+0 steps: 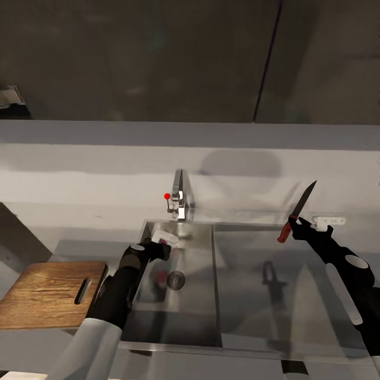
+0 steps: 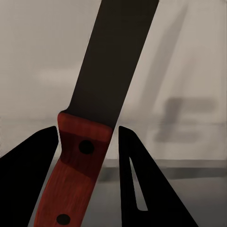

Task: In the kitchen, take the Vidalia onion out of the sink, dice it on the chopping board with the paring knife, put the diced onion into the bowl on the countertop, then place both the paring knife and the chopping board into the sink.

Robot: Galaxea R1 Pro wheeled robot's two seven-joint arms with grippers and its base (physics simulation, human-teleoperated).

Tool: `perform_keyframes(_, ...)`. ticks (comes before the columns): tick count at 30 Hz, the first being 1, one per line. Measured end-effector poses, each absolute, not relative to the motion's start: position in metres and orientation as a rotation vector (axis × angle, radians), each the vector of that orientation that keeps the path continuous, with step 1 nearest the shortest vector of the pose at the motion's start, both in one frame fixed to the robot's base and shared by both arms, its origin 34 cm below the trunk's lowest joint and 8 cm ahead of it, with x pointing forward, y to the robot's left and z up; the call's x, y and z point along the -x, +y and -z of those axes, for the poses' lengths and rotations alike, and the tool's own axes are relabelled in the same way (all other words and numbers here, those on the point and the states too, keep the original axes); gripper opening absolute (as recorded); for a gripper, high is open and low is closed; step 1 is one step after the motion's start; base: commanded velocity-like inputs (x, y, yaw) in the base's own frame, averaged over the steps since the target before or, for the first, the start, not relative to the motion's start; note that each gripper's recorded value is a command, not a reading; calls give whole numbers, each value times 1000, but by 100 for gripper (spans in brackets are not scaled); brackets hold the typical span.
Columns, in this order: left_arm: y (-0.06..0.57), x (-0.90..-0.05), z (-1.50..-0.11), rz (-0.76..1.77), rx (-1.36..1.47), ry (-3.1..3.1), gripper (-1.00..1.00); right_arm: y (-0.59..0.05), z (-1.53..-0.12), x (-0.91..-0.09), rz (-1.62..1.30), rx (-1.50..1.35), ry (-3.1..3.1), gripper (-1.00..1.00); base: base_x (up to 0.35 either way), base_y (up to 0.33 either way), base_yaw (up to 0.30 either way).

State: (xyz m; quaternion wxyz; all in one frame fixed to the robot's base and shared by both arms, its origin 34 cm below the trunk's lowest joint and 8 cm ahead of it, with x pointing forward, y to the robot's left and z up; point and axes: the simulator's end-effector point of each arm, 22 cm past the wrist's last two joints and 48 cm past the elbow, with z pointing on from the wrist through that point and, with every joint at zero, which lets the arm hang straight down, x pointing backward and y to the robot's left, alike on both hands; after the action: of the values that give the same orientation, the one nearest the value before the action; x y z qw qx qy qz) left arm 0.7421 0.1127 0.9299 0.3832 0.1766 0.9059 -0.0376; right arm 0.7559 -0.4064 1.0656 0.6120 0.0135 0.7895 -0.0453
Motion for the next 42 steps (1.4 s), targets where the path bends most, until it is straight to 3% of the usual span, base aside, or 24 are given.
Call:
perform_keyframes(5,94,-742,-950,213,-458,2269,-100,-406,-1071,-755,104,-32,1813,-100,0,0,0)
perform_keyframes(31,89,-741,-1042,252,-445,2071,-100,-406,-1098,-752,103,-34,1771,-100,0,0,0)
perform_keyframes(42,88,-741,-1045,250,-446,2067,-100,-406,-1102,-752,103,-34,1764,-100,-271,105,0)
